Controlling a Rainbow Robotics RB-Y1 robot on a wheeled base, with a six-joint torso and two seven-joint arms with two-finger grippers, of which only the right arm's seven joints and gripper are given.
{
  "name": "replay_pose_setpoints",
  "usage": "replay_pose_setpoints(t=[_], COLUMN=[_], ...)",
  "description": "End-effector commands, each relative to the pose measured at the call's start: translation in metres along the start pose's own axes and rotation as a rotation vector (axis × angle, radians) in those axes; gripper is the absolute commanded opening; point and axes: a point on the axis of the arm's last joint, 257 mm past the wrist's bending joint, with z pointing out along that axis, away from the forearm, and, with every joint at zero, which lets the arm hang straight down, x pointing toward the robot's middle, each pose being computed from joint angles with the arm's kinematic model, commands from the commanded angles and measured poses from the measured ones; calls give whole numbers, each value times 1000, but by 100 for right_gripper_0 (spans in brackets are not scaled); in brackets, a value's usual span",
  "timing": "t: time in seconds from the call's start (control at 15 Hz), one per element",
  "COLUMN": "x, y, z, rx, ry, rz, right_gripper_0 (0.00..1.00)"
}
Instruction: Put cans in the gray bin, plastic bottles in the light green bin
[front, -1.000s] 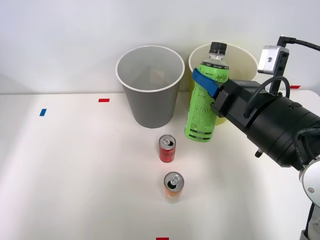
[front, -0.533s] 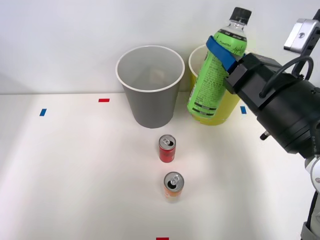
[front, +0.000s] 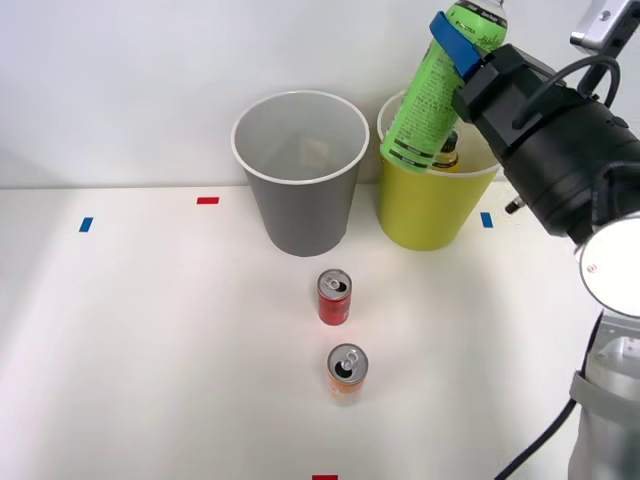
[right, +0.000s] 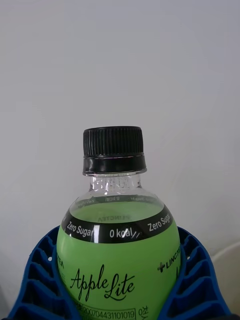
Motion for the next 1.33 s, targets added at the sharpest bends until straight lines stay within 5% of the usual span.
replay_pose_setpoints(t=[0.07,0.53,1.2,1.27,1.33], x=[-4,1,3,2,4], y=[-16,-71,-87,-87,-85], z=[37,96,99,99,100], rx=[25,102,117,117,114], ry=[-52,-68,-37,-41,-40], rz=[-9,-81,-135,-130,-120], right_gripper_0=[0,0,0,9,48])
